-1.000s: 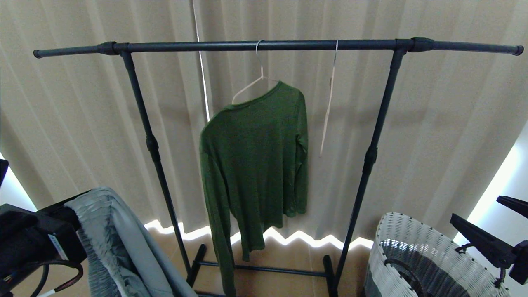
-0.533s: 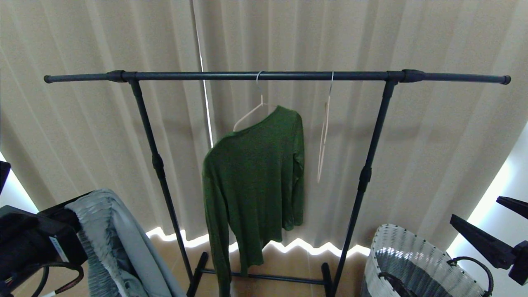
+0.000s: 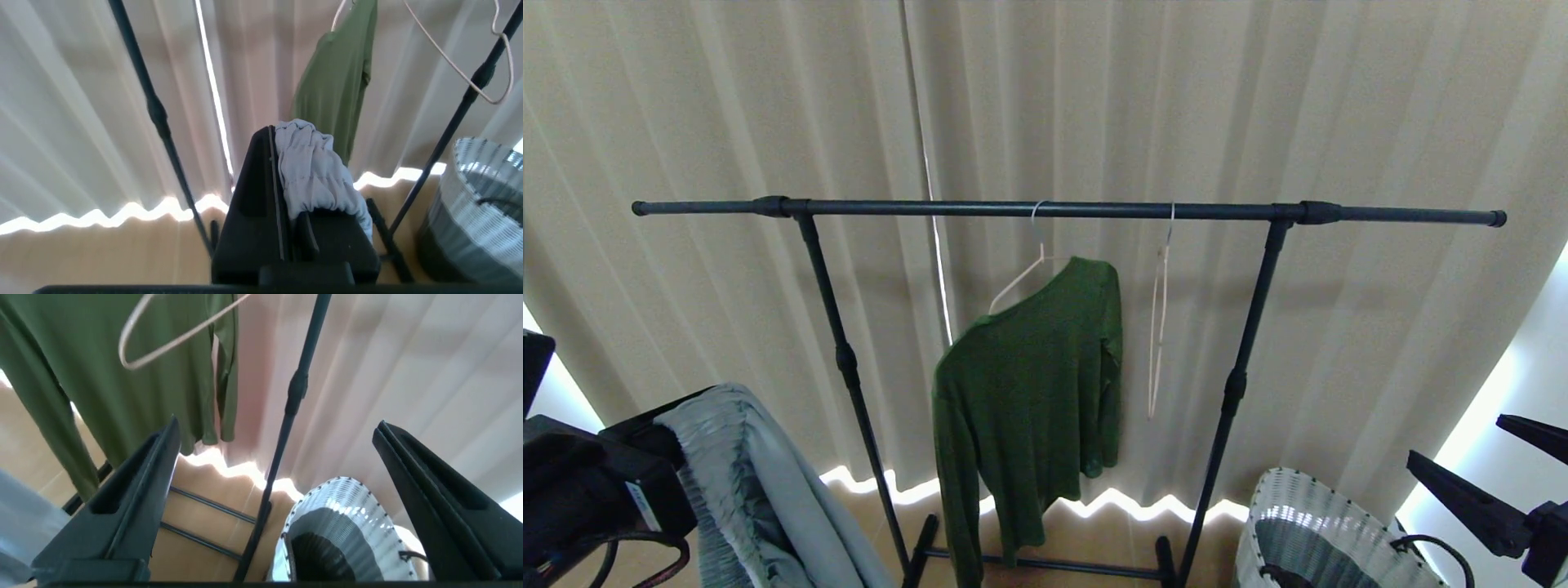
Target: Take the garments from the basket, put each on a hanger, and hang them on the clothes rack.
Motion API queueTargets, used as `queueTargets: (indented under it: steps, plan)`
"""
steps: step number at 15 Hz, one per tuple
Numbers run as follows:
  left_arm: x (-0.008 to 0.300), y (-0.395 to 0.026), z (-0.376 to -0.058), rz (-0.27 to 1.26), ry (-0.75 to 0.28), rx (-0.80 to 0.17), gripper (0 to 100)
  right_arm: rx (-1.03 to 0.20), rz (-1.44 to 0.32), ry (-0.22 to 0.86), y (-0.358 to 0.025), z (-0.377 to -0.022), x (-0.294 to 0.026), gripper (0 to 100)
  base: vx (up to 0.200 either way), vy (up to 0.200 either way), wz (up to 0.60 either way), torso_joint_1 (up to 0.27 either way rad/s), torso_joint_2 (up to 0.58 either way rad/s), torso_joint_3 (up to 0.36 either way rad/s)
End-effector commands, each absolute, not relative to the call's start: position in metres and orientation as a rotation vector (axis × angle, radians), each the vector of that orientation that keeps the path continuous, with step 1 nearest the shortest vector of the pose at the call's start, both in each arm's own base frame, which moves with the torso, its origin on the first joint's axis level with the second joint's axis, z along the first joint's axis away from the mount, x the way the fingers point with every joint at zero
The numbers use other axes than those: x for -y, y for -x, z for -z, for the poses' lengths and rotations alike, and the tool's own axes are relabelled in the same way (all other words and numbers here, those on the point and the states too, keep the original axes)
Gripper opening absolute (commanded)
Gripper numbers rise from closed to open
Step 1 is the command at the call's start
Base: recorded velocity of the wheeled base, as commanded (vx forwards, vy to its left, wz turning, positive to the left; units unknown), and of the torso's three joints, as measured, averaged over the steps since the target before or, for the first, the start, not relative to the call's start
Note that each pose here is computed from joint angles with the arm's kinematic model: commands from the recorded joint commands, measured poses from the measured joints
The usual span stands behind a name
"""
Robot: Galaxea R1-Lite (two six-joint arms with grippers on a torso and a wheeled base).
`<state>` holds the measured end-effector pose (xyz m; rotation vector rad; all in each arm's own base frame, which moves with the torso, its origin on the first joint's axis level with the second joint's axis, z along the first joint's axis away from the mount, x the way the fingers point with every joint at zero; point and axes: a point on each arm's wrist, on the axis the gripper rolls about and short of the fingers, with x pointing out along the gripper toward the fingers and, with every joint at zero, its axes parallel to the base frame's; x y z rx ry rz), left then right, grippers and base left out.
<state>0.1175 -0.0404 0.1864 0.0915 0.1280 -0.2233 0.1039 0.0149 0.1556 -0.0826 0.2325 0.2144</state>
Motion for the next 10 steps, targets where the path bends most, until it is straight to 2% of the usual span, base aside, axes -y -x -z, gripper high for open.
queueTargets:
  steps: [1, 4, 10]
  plan:
    - [0.0403, -0.1171, -0.1859, 0.223, -0.097, -0.129, 0, -0.245, -0.217, 0.083, -0.1028, -0.1522, -0.0149, 100, 0.0, 0.0, 0.0, 0.173, -0.39, -0.222]
    - [0.0396, -0.1154, -0.1897, 0.223, -0.088, -0.108, 0, -0.235, -0.219, 0.076, -0.1012, -0.1519, -0.0147, 100, 0.0, 0.0, 0.0, 0.066, -0.14, -0.079]
    - [0.0388, -0.1118, -0.1879, 0.229, -0.099, -0.102, 0, -0.23, -0.21, 0.074, -0.0995, -0.1534, -0.0143, 100, 0.0, 0.0, 0.0, 0.0, 0.0, 0.0]
